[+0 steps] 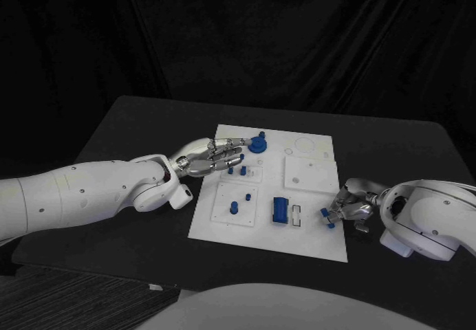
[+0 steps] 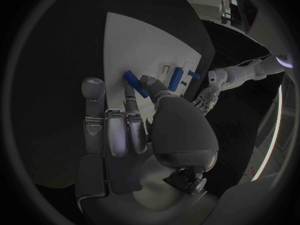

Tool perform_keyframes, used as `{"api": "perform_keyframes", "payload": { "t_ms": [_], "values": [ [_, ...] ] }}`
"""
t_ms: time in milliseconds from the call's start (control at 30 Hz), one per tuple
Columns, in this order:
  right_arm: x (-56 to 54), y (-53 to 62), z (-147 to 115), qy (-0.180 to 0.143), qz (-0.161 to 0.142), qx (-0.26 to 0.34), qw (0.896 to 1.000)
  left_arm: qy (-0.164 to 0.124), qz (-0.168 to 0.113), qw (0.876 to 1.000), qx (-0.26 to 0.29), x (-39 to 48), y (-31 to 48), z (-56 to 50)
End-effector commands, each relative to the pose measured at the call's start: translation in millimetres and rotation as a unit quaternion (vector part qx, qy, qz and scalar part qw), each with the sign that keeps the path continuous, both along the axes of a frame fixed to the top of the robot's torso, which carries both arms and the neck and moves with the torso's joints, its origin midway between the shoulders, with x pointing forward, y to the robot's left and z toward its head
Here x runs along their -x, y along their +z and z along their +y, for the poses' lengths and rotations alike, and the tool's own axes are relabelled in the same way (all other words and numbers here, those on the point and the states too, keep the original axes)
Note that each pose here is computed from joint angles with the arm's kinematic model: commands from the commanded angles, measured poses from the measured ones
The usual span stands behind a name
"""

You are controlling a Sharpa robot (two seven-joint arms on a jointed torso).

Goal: Assemble the parts on the task board

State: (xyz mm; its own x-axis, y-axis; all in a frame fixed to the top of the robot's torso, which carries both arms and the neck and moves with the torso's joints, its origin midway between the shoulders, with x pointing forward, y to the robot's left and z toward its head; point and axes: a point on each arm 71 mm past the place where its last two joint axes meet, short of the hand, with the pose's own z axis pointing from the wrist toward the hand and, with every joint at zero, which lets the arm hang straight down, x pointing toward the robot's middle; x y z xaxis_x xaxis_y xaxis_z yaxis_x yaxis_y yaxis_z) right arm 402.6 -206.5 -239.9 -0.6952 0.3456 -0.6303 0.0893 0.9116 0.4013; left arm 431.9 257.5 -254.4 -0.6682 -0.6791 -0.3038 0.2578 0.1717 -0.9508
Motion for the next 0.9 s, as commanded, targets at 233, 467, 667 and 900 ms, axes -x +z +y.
{"api": "perform_keyframes", "payload": {
  "t_ms": [233, 467, 667, 900],
  "values": [
    [1.6, -3.6, 5.3, -0.057, 0.068, -0.081, 0.993, -0.031, -0.036, 0.998, 0.048, 3.7, 7.7, -4.9],
    [3.5, -8.4, 10.7, -0.086, 0.127, -0.119, 0.981, -0.033, -0.033, 0.998, 0.047, 3.5, 7.0, -6.0],
    [5.0, -12.4, 12.9, -0.123, 0.177, -0.15, 0.965, -0.036, -0.03, 0.998, 0.047, 3.2, 6.3, -7.7],
    [4.9, -13.5, 13.2, -0.143, 0.192, -0.163, 0.957, -0.038, -0.026, 0.998, 0.047, 3.1, 5.3, -8.3]
  ]
}}
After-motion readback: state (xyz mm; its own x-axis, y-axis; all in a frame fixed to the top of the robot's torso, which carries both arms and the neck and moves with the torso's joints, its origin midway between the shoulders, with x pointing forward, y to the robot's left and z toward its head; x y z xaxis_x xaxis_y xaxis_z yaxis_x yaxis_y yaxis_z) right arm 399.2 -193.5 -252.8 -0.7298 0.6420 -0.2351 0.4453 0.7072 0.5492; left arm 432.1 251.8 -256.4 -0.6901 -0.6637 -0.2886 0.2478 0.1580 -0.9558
